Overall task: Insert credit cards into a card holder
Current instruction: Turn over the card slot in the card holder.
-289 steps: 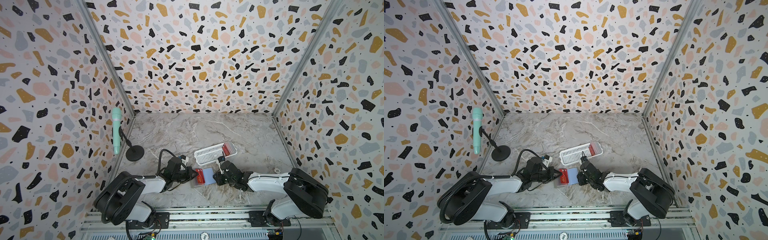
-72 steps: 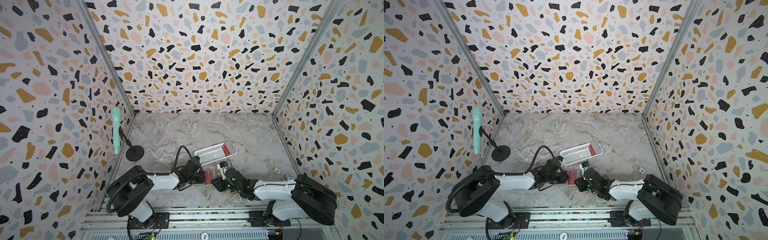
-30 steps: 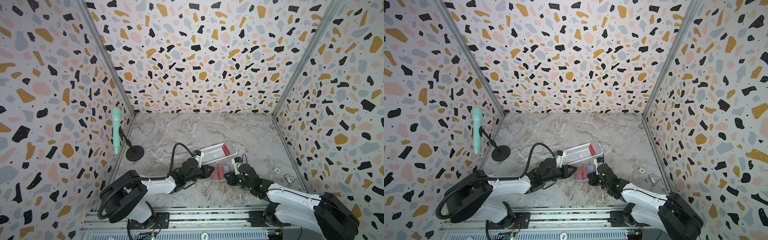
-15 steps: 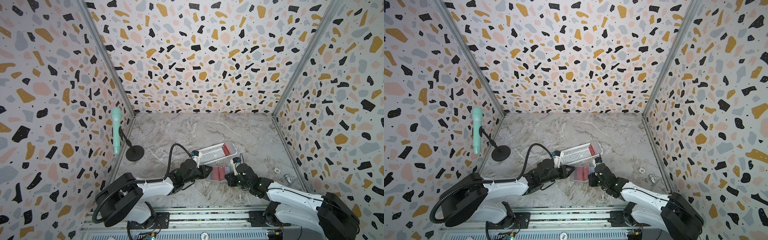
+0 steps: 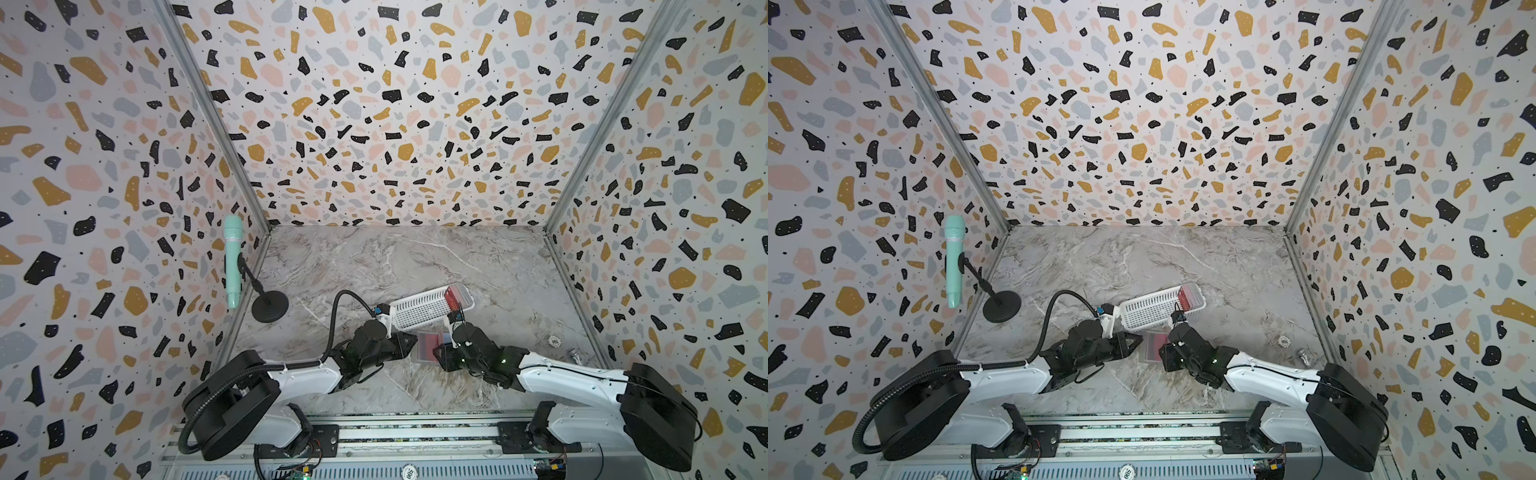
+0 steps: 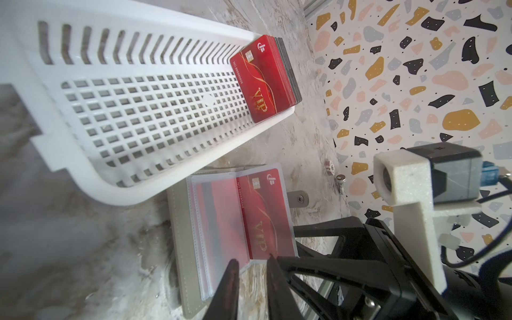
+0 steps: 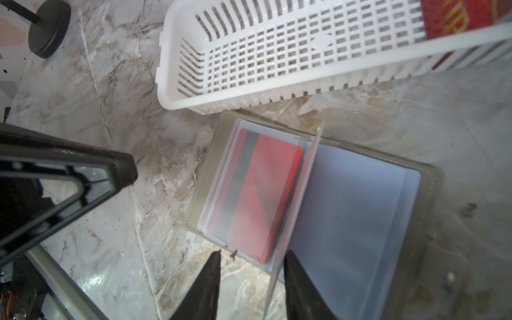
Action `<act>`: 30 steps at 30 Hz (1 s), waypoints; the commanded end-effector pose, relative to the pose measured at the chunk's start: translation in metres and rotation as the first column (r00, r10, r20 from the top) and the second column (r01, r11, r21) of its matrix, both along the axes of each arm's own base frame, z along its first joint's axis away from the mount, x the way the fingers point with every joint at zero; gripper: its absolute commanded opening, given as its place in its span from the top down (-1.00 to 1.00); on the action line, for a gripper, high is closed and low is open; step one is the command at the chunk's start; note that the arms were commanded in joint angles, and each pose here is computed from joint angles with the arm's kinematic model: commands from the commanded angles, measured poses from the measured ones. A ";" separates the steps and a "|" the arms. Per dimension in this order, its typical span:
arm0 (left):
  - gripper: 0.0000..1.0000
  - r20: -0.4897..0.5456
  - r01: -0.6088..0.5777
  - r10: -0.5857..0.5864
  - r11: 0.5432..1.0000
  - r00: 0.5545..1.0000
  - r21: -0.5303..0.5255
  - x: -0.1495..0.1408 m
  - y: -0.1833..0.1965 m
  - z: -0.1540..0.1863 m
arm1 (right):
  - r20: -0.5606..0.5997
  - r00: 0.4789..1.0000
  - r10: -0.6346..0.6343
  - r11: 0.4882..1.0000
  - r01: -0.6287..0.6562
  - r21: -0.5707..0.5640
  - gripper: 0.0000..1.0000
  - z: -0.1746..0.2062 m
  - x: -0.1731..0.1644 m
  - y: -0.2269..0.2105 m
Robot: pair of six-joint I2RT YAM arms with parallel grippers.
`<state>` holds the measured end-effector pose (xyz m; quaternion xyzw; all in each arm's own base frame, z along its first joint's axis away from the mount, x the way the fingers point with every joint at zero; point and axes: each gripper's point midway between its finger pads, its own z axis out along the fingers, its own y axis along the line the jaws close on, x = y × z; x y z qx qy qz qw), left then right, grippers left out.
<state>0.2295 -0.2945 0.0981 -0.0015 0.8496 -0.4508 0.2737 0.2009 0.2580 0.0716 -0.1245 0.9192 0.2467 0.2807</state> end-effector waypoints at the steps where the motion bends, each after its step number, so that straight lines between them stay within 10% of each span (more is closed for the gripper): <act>1: 0.58 0.027 -0.005 0.005 1.000 1.000 -0.015 0.002 0.004 0.006 | 0.028 0.999 0.030 0.999 -0.030 0.013 0.14 0.014 0.004 0.017; 19: 0.55 0.054 0.006 -0.006 1.000 0.999 0.010 0.005 0.004 0.012 | 0.097 0.994 0.051 0.999 -0.052 0.009 0.04 0.031 0.018 0.022; 30: 0.54 0.101 0.049 -0.061 0.992 0.993 0.115 0.045 -0.036 0.025 | 0.183 0.983 -0.015 1.000 0.018 -0.015 -0.03 0.063 0.084 -0.041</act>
